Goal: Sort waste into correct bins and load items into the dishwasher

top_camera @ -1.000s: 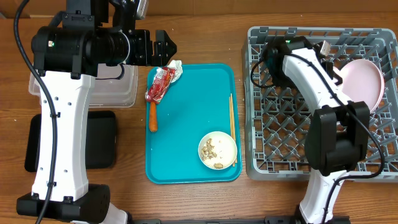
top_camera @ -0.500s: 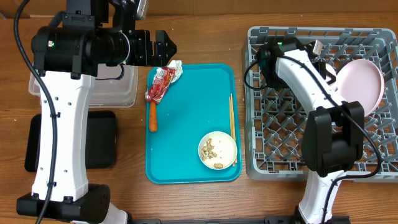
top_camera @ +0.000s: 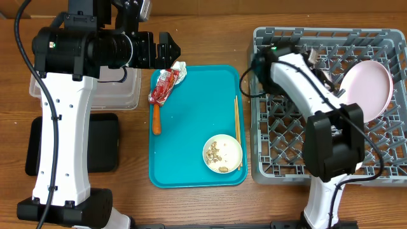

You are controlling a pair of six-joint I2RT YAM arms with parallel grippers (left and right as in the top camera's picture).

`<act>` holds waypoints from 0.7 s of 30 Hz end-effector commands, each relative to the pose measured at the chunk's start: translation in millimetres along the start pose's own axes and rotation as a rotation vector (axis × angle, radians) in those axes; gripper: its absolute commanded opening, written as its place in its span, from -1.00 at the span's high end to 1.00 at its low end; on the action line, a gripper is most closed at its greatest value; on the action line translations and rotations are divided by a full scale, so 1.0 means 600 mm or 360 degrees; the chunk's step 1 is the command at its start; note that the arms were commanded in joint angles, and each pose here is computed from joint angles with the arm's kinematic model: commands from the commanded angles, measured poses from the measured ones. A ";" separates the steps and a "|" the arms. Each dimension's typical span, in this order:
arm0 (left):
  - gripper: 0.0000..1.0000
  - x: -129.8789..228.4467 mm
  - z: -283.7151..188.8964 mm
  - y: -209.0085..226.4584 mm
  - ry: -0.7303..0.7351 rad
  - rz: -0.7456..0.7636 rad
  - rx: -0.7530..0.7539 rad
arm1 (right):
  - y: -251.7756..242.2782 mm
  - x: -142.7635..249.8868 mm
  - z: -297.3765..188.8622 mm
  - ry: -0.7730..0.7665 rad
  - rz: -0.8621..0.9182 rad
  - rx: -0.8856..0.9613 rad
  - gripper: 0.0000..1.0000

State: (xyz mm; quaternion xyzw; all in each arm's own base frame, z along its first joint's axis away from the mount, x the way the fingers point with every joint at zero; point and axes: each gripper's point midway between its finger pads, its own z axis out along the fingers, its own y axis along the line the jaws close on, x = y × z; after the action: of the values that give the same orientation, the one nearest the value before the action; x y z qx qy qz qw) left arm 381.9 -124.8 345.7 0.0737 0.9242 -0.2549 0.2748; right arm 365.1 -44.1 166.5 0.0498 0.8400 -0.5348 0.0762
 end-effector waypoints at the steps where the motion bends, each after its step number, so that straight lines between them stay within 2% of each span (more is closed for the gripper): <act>1: -1.00 -0.006 -0.002 0.001 -0.0014 0.0041 0.0004 | 0.021 0.007 -0.015 0.0002 -0.0030 -0.0047 0.04; 3: -1.00 -0.006 -0.002 0.001 -0.0014 0.0042 0.0004 | 0.024 0.007 -0.021 -0.0012 -0.0040 -0.0050 -0.09; 6: -1.00 -0.006 -0.002 0.001 -0.0014 0.0041 0.0004 | 0.024 0.007 -0.024 -0.0018 -0.0047 -0.0050 -0.18; 12: -1.00 -0.005 -0.002 0.001 -0.0012 0.0040 0.0003 | 0.016 0.004 -0.030 -0.0022 -0.0001 -0.0082 -0.20; 17: -1.00 -0.006 -0.002 0.001 -0.0014 0.0042 0.0002 | -0.028 -0.021 -0.065 -0.0076 0.0233 -0.0238 -0.22; 21: -1.00 -0.006 -0.002 0.001 -0.0015 0.0042 0.0003 | -0.074 -0.040 -0.109 -0.0128 0.0438 -0.0474 -0.27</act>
State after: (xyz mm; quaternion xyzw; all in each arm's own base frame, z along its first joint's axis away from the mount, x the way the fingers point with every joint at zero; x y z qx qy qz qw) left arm 381.9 -124.7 345.7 0.0735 0.9242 -0.2549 0.2749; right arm 377.3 -10.5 187.2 0.0850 0.8763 -0.4579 0.1229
